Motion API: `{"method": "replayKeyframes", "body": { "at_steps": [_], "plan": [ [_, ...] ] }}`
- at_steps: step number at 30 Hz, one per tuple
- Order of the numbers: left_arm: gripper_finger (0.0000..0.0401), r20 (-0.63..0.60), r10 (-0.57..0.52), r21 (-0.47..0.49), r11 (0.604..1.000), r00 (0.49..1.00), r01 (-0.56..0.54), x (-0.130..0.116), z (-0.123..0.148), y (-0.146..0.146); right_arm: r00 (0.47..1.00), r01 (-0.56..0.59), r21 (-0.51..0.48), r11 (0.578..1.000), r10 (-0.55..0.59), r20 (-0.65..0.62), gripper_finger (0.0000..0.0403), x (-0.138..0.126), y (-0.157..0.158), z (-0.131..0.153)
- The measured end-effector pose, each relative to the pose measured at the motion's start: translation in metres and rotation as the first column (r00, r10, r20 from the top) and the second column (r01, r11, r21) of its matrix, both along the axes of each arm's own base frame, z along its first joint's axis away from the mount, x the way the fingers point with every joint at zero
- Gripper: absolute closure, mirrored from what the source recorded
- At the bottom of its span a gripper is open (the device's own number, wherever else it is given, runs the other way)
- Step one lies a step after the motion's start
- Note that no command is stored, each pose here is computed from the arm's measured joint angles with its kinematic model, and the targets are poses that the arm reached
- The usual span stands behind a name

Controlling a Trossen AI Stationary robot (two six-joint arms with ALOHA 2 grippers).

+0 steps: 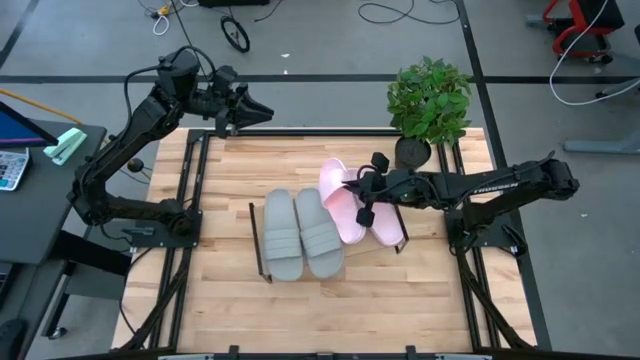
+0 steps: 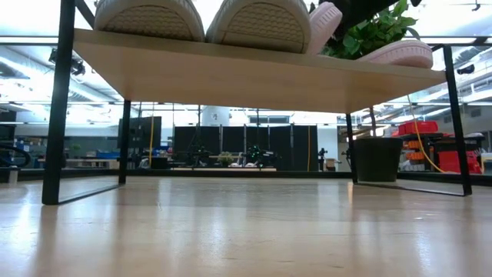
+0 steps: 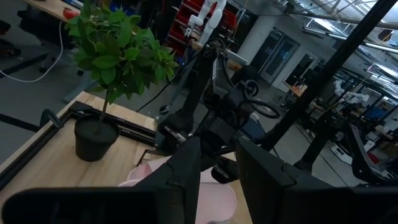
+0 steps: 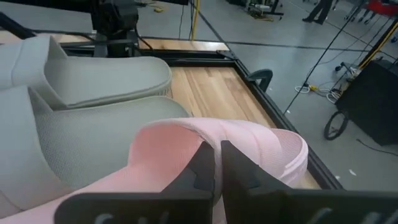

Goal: Pick and place slides into the shelf
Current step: Put the pink slide on the shelf

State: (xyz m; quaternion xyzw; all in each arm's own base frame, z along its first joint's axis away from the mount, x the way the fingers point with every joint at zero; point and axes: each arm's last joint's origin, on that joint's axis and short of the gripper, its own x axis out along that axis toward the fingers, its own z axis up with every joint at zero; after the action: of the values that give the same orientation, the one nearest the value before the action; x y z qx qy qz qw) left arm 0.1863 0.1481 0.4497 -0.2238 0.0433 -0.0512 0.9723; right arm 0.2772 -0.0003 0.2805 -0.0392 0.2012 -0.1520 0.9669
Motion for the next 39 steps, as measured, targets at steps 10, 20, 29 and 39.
{"method": "replayKeyframes", "body": {
  "at_steps": [10, 20, 29, 39],
  "plan": [
    [0.0294, 0.004, -0.001, 0.013, 1.000, 1.000, 0.001, 0.0001, 0.0003, 0.0001, 0.999, -0.032, 0.029, 0.999, 0.031, 0.029, 0.0393, 0.0015, 0.0010, 0.0014],
    [0.0294, 0.004, -0.001, 0.013, 1.000, 1.000, 0.001, 0.0000, 0.0003, 0.0000, 0.997, -0.043, 0.055, 0.998, 0.039, 0.069, 0.0393, 0.0033, 0.0018, 0.0032],
    [0.0294, 0.011, -0.001, 0.020, 1.000, 1.000, 0.000, 0.0002, 0.0012, 0.0002, 0.995, -0.019, 0.104, 0.994, 0.008, 0.102, 0.0394, 0.0038, 0.0003, 0.0048],
    [0.0294, 0.015, -0.001, 0.024, 1.000, 1.000, 0.001, 0.0002, 0.0015, 0.0001, 0.993, -0.055, 0.159, 0.986, 0.037, 0.112, 0.0394, 0.0068, 0.0009, 0.0028]
  ]
}}
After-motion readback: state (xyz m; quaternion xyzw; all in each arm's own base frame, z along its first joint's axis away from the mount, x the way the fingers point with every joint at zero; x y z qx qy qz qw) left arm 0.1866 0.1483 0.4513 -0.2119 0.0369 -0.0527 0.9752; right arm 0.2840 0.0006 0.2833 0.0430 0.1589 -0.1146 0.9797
